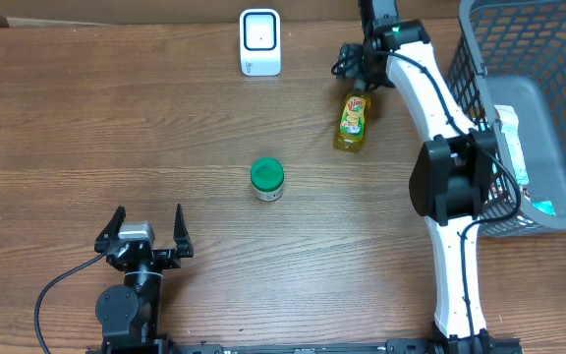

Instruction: Scan the item barcode

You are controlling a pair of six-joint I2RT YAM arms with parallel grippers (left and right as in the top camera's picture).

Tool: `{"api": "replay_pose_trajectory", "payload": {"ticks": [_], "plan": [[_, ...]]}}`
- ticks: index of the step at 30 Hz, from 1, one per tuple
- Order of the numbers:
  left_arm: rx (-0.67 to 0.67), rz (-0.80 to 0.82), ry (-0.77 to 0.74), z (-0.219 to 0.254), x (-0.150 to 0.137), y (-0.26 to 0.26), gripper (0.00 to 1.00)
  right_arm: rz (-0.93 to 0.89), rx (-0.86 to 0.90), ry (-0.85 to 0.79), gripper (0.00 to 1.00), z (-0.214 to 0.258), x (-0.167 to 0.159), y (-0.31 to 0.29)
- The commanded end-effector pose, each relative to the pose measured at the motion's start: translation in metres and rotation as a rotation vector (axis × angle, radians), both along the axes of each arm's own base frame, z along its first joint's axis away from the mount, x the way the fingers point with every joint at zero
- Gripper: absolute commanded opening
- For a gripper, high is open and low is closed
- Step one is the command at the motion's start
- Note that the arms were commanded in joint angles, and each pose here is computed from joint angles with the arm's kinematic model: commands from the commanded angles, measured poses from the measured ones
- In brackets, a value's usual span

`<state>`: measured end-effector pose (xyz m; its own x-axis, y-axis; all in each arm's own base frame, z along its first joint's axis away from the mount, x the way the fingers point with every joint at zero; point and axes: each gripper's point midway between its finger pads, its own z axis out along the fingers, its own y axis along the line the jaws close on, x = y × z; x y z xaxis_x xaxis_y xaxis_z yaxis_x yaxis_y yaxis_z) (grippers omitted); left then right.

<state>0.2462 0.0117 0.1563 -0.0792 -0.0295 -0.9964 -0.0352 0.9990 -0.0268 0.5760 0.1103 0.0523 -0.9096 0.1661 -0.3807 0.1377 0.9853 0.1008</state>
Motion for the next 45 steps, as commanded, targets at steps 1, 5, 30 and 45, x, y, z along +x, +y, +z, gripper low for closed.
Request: {"api": "replay_pose_trajectory", "payload": {"ticks": [1,5,30,45], "plan": [[0.002,0.011,-0.004,0.0,0.0,0.002,1.0,-0.016,-0.021,0.029,0.75,-0.02,-0.001,-0.006],[0.002,0.011,-0.004,0.0,0.0,0.002,1.0,-0.022,-0.025,0.048,0.66,-0.035,-0.001,-0.009],[0.002,0.011,-0.004,0.0,0.0,0.002,0.99,-0.026,0.0,-0.071,0.17,0.039,0.005,-0.011],[0.002,0.011,-0.004,0.0,0.0,0.002,0.99,-0.004,0.036,-0.016,0.11,0.088,-0.034,-0.008]]}}
